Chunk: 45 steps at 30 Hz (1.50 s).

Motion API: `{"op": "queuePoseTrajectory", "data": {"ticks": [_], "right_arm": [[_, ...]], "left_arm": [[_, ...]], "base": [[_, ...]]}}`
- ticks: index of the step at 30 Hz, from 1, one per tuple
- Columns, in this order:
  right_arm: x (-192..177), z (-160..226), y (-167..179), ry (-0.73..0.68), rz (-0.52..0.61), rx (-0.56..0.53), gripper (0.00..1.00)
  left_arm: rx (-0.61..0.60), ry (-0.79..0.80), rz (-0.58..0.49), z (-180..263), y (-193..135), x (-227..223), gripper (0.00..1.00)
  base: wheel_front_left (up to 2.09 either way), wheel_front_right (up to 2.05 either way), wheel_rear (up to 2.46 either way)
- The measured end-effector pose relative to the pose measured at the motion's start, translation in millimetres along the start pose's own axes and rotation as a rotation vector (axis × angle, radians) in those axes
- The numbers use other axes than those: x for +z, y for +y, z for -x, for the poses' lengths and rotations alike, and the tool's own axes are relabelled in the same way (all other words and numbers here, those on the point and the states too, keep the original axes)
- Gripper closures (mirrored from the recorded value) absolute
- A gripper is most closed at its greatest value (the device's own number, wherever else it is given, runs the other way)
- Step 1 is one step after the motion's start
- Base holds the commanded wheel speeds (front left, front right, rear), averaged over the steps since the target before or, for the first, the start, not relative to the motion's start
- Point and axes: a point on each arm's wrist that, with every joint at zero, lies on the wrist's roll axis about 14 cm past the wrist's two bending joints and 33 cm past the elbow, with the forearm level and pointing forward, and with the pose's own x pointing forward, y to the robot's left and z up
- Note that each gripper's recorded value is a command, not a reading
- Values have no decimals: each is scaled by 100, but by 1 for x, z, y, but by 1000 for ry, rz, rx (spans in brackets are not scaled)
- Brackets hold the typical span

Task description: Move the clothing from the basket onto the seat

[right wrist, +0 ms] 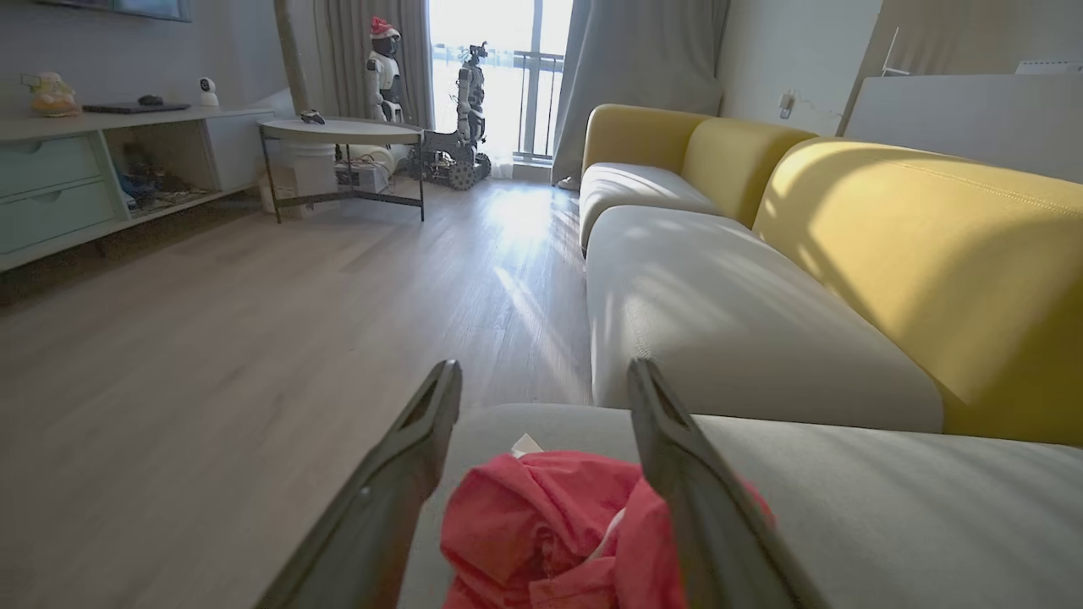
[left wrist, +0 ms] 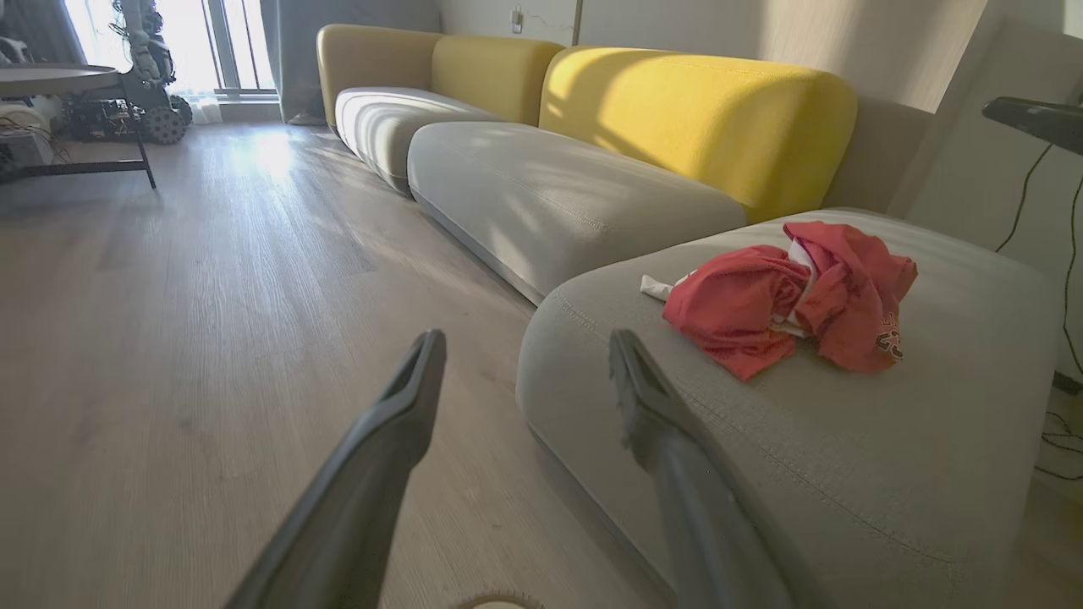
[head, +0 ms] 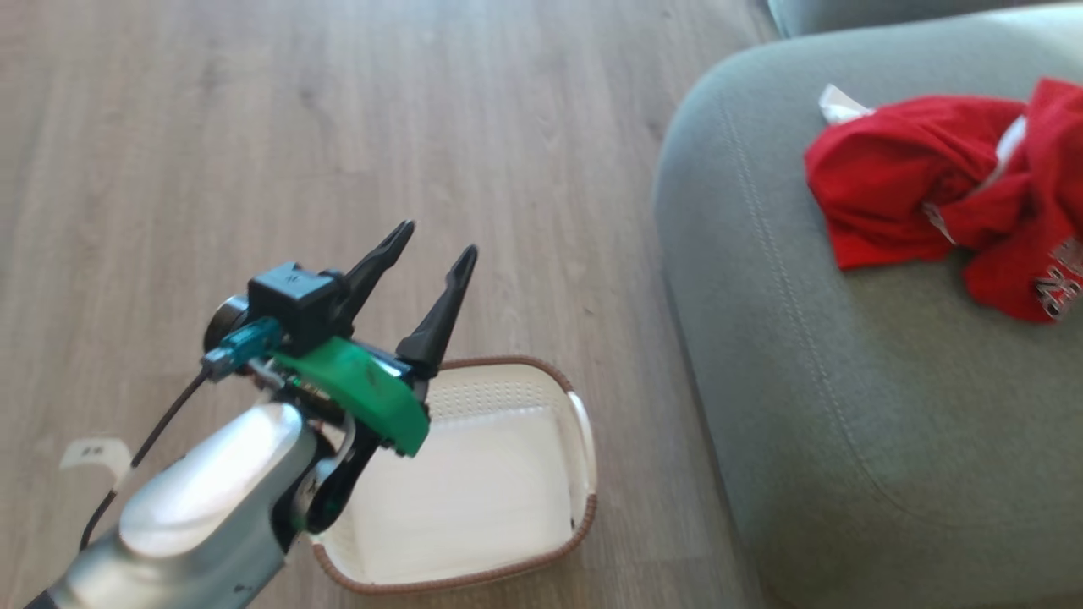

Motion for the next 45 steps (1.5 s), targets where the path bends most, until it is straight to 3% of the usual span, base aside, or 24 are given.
{"op": "queuePoseTrajectory", "data": {"ticks": [10, 18, 26, 45], "right_arm": [[-17, 15, 80, -72, -53, 104, 0], [-25, 34, 116, -144, -128, 96, 0], [-59, 56, 138, -118, -225, 53, 0], [-80, 74, 178, -83, -304, 106, 0]], "left_arm": [[238, -35, -7, 52, 51, 10, 0], [426, -109, -3, 89, 83, 25, 0], [547, -123, 21, 121, 94, 10, 0], [584, -110, 25, 146, 96, -19, 0]], "base": [[0, 0, 0], [0, 0, 0], [0, 0, 0], [0, 0, 0]]}}
